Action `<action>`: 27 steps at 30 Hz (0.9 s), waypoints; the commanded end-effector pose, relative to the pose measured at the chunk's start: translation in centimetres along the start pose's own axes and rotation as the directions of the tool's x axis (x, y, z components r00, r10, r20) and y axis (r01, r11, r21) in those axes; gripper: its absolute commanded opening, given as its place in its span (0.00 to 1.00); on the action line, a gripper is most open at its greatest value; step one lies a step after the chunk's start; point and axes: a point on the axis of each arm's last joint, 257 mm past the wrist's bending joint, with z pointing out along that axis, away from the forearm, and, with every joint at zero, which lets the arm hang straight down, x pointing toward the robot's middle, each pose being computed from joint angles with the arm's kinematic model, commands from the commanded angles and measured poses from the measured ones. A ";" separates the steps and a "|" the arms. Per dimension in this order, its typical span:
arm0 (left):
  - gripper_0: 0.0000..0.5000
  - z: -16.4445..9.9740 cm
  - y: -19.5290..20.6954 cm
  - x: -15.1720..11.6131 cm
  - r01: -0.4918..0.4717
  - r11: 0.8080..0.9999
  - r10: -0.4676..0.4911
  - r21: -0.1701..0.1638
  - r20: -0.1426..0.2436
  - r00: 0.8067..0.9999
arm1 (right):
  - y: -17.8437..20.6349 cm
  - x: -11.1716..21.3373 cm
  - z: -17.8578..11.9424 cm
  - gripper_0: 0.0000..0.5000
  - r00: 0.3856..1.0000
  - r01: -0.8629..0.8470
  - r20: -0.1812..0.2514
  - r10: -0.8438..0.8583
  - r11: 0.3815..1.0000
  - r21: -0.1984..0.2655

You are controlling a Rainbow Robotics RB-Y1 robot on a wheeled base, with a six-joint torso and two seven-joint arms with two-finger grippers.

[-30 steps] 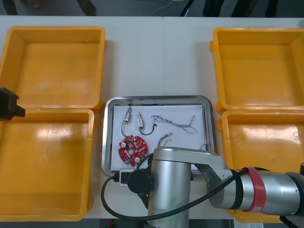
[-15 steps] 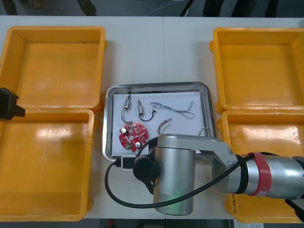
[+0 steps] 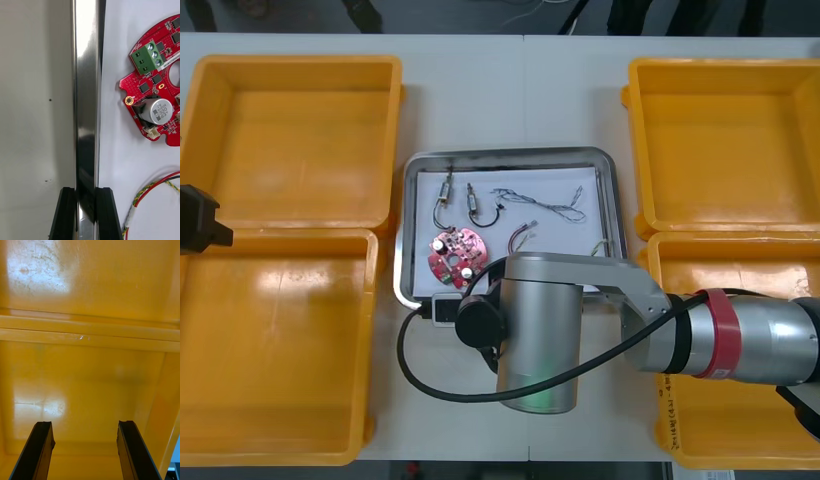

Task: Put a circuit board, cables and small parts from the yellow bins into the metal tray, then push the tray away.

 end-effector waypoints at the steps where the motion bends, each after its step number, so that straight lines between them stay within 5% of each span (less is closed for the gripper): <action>1: 1.00 -1.4 1.4 -0.4 -0.074 0.996 0.075 -0.044 0.022 0.997 | -2.8 -0.2 -0.3 0.00 1.000 -0.008 0.006 0.008 0.998 0.056; 27: 1.00 -1.4 1.4 -0.4 -0.074 0.996 0.075 -0.044 0.022 0.997 | -8.1 -0.6 0.3 0.00 0.999 -0.032 0.033 0.030 0.997 0.071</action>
